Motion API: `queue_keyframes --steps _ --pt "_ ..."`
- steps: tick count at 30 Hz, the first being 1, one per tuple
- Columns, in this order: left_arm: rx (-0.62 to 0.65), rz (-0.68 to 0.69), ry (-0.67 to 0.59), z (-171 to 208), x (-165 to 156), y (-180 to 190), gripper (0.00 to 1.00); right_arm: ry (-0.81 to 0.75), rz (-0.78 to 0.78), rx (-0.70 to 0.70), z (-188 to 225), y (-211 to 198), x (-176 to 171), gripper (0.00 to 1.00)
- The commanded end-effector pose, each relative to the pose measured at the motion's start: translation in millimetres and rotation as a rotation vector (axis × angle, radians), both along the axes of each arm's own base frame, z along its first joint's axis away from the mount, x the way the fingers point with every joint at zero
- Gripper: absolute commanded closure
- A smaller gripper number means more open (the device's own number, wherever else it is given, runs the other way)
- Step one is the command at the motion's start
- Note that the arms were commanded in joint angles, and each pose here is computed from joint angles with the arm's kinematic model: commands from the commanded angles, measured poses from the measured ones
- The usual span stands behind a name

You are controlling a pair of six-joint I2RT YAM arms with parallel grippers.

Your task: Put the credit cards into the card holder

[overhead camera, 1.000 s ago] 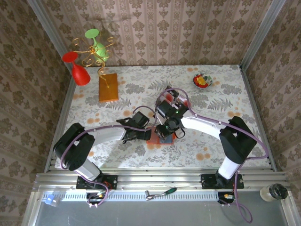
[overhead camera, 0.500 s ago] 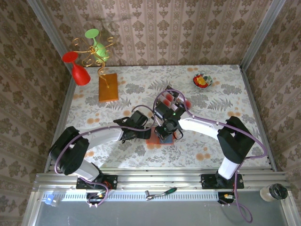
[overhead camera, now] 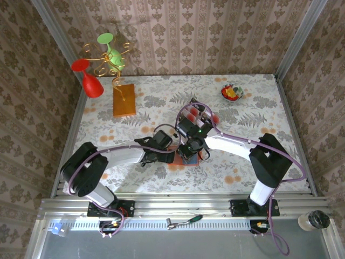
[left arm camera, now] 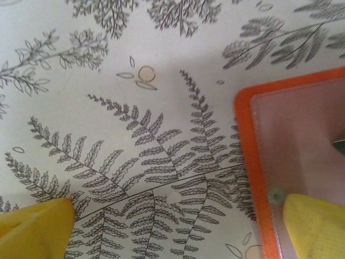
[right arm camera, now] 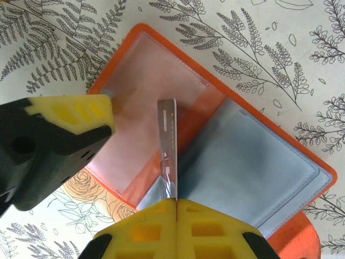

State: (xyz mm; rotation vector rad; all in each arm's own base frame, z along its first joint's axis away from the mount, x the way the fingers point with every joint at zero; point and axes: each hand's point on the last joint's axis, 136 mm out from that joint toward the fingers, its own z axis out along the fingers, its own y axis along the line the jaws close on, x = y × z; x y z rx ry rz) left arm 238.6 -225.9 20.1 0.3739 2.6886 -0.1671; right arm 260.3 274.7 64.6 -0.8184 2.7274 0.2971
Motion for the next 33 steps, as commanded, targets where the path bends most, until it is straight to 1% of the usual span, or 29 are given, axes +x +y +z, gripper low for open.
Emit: queue_keyframes --steps 1,6,10,13,15,17,21,25,33 --pt "0.053 0.009 0.011 -11.1 -5.8 10.9 0.00 0.054 0.004 -0.022 -6.5 -6.8 -17.7 1.00" --pt "0.059 0.018 0.016 -14.3 -8.4 12.7 0.00 0.011 -0.037 0.041 17.2 -7.3 -11.6 1.00" --pt "0.062 0.020 0.018 -15.5 -9.6 13.5 0.00 -0.017 -0.130 0.128 30.6 -9.9 -7.2 1.00" --pt "0.065 0.022 0.019 -15.6 -10.2 14.5 0.00 -0.067 -0.227 0.210 37.3 -10.5 0.3 1.00" --pt "0.068 0.023 0.017 -15.5 -10.9 15.5 0.00 -0.108 -0.305 0.274 43.0 -15.0 3.0 1.00" --pt "0.069 0.026 0.017 -15.7 -11.0 16.3 0.00 -0.136 -0.383 0.371 49.9 -17.2 7.1 1.00" --pt "0.067 0.027 0.016 -14.6 -10.3 15.3 0.00 -0.153 -0.507 0.541 49.8 -19.9 10.1 1.00" --pt "0.070 0.028 0.017 -14.3 -10.2 15.8 0.00 -0.164 -0.558 0.637 44.9 -20.1 11.4 1.00" --pt "0.070 0.029 0.017 -14.7 -10.0 15.7 0.00 -0.147 -0.580 0.717 30.4 -12.9 13.7 1.00"
